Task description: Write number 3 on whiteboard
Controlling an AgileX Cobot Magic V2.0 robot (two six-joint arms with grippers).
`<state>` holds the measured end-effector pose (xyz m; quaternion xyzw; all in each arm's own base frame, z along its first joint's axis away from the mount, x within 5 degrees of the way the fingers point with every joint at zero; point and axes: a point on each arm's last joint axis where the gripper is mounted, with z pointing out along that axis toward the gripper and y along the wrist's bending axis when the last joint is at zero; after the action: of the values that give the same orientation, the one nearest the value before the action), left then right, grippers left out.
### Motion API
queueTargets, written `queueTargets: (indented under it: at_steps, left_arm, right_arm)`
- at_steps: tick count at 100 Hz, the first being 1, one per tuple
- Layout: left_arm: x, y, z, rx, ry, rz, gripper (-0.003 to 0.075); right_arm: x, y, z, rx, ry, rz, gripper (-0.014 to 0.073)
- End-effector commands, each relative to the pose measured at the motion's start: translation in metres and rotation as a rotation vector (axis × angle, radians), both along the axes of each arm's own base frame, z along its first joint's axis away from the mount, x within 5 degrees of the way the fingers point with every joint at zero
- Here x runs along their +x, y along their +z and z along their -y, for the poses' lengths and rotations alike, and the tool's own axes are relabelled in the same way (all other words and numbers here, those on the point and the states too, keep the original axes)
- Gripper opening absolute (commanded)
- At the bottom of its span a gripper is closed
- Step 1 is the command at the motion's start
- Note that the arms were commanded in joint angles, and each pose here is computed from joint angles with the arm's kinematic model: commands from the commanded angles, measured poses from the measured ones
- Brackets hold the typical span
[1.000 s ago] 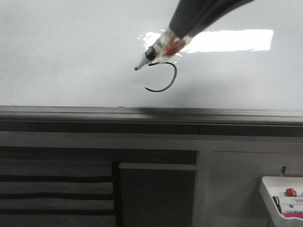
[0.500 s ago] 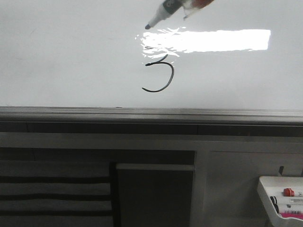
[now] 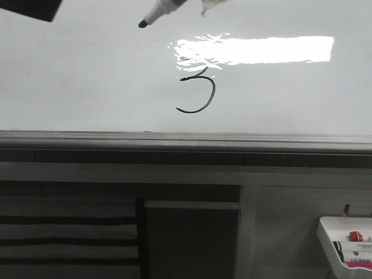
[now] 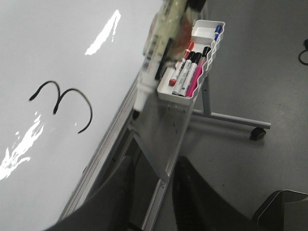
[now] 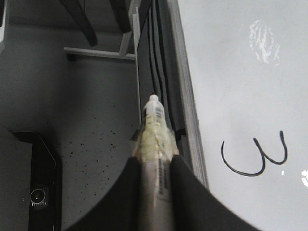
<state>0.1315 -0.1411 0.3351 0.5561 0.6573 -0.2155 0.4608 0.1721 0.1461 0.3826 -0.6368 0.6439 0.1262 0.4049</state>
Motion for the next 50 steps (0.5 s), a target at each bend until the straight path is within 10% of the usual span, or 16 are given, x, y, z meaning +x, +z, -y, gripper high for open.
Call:
queueTargets:
  at_steps: [1,50]
  left_arm:
    - [0.003,0.021,0.013,-0.088,0.003,0.049,0.0165]
    - [0.027,0.016,0.067,-0.019,-0.111,0.008,0.0169]
  right_arm:
    - [-0.005,0.014,-0.001,0.053,0.024,0.042,-0.0043]
    - [-0.007,0.012,0.0,0.035,0.049,0.034,-0.0043]
